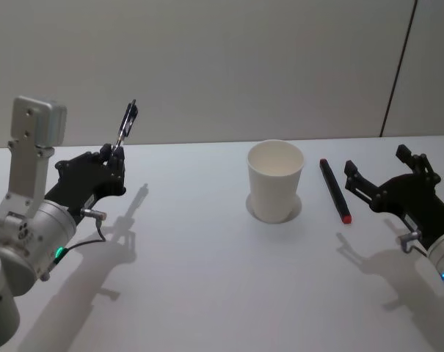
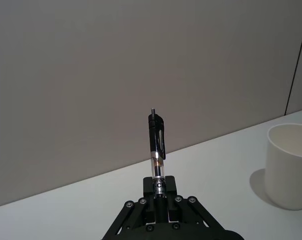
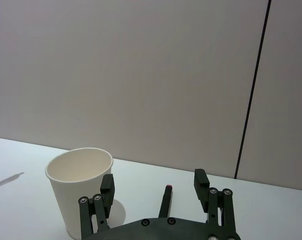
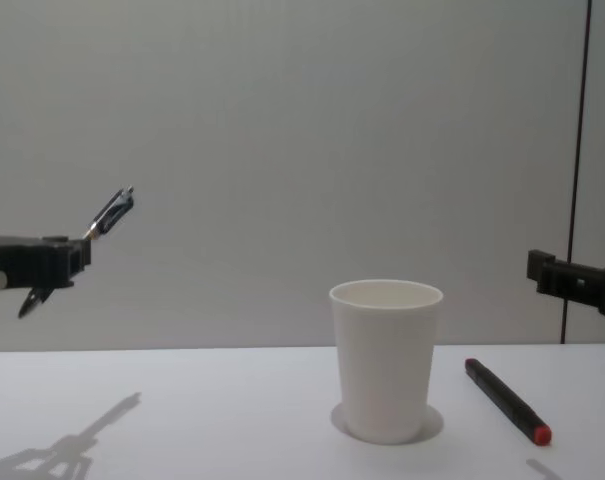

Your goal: Place the pen into the pen holder.

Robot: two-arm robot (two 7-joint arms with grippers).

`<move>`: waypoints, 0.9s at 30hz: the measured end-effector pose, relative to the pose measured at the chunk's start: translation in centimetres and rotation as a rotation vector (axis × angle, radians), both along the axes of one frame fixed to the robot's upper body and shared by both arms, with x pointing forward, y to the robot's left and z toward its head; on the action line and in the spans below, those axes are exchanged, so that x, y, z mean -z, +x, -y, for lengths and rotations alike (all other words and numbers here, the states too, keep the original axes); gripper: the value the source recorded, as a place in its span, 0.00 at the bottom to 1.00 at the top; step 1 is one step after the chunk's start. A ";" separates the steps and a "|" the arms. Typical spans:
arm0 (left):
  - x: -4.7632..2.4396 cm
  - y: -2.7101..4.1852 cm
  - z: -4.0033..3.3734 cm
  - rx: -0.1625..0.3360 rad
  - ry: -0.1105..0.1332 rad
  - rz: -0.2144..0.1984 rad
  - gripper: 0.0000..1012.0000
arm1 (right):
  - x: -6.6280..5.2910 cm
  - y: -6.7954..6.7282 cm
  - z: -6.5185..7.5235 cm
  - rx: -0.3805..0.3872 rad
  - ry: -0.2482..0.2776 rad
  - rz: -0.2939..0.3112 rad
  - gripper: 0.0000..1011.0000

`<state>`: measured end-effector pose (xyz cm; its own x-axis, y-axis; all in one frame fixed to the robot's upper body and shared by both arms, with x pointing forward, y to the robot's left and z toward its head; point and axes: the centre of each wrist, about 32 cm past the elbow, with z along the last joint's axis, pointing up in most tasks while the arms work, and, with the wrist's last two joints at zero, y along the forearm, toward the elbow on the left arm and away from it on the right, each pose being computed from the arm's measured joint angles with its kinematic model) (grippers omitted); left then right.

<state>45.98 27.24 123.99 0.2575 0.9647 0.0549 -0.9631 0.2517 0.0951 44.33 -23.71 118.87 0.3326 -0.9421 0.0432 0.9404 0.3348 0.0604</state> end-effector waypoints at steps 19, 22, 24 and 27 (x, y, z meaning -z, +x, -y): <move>1.60 0.81 -1.36 0.257 -0.091 0.123 0.14 | 0.0 0.0 0.0 0.000 0.000 0.000 0.99; 1.95 1.11 -1.28 0.316 -0.111 0.137 0.14 | 0.0 0.0 0.0 0.000 0.000 0.000 0.99; 2.10 1.25 -1.22 0.339 -0.119 0.141 0.14 | 0.0 0.0 0.0 0.000 0.000 0.000 0.99; 2.35 1.52 -1.06 0.388 -0.133 0.150 0.14 | 0.0 0.0 0.0 0.000 0.000 0.000 0.99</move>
<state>47.51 28.30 121.65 0.6010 0.7992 0.0009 -0.7954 0.5983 -0.0969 44.33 -23.71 118.87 0.3326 -0.9421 0.0433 0.9404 0.3348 0.0604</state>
